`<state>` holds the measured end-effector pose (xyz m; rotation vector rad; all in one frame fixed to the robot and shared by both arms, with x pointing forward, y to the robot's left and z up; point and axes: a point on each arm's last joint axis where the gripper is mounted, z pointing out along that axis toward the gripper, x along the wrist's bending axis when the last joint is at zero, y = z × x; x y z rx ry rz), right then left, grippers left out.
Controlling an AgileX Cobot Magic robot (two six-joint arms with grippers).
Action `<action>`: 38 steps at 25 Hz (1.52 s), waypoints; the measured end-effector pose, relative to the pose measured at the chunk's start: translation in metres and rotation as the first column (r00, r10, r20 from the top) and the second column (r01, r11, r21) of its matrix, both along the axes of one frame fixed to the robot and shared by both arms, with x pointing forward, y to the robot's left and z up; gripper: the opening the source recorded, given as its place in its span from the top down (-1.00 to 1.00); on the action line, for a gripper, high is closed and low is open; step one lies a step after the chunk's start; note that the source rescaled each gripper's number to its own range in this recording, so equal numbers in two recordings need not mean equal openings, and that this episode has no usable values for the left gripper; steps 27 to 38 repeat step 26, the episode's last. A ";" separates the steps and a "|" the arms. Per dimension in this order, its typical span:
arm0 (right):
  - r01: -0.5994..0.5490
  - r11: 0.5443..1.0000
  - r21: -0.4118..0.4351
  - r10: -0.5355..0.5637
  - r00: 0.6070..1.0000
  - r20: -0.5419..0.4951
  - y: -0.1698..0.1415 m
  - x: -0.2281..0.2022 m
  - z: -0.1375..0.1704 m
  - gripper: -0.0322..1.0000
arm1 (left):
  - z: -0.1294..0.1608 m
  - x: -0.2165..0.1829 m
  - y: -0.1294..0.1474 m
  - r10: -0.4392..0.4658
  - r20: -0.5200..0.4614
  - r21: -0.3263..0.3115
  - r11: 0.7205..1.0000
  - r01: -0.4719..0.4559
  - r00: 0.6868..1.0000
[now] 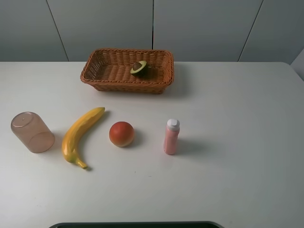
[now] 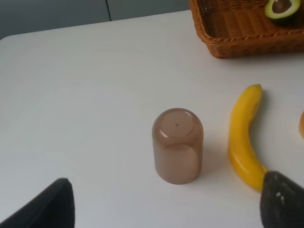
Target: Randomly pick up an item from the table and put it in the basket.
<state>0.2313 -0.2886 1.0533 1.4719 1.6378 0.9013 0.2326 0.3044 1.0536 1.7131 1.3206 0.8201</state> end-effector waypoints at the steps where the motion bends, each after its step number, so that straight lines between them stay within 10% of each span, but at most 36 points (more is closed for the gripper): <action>1: 0.000 1.000 0.001 0.000 1.000 0.000 0.000 0.000 0.000 -1.00 | 0.000 0.000 0.000 0.000 0.000 0.000 1.000 0.000 1.000; 38: 0.003 1.000 0.005 -0.003 1.000 0.001 0.000 0.000 0.000 -1.00 | 0.000 0.000 0.000 0.000 0.000 0.000 1.000 0.000 1.000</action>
